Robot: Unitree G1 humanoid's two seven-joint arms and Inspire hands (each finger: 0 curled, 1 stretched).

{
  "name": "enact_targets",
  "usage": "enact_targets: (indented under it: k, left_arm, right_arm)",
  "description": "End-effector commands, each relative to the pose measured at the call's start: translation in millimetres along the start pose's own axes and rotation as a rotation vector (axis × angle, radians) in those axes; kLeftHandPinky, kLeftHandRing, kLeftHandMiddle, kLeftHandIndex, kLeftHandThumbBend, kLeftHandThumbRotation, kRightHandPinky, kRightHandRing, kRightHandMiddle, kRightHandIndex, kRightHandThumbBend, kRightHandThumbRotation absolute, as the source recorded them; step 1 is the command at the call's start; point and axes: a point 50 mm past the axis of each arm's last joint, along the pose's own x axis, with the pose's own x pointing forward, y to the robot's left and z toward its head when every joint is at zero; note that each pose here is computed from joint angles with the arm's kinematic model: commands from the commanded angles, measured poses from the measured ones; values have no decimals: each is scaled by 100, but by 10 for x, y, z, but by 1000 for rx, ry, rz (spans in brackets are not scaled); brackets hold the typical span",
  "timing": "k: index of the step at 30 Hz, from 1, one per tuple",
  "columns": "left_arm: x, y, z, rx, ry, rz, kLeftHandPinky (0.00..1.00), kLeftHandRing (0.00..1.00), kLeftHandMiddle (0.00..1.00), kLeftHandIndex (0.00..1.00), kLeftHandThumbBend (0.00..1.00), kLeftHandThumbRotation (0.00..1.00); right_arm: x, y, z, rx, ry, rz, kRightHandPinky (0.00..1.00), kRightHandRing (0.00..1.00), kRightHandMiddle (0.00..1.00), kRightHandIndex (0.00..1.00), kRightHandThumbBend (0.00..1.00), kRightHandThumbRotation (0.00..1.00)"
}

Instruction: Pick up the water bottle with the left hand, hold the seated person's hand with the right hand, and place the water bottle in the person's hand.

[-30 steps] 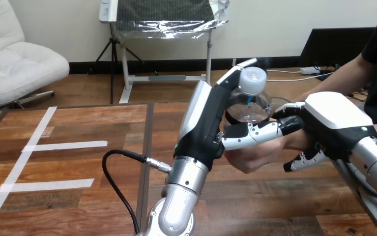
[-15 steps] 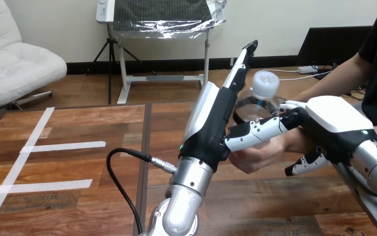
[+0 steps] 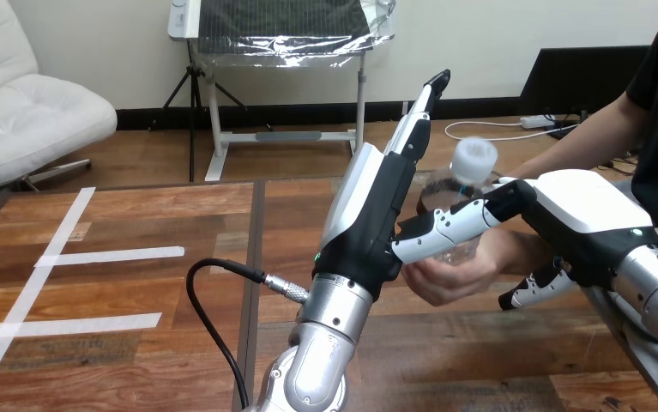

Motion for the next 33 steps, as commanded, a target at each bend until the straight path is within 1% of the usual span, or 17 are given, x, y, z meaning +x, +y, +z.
enact_targets:
  k: [1, 18, 27, 33]
  left_arm:
    - [104, -82, 223, -54, -73, 35, 100, 100, 100, 100, 100, 77]
    - [104, -77, 217, -45, -70, 40, 100, 100, 100, 100, 100, 78]
    - [99, -69, 219, -46, -70, 43, 100, 100, 100, 100, 100, 78]
    - [87, -59, 226, -78, -83, 47, 100, 100, 100, 100, 100, 77]
  right_arm:
    - [10, -261, -8, -35, -12, -89, 80, 91, 93, 88, 90, 0]
    - [-2, -269, -7, -29, -21, -94, 79, 90, 92, 87, 91, 0]
    - [-18, -286, -2, 12, -13, -99, 79, 91, 93, 88, 89, 0]
    - [-45, -312, 14, 48, -7, -115, 81, 94, 95, 89, 87, 0]
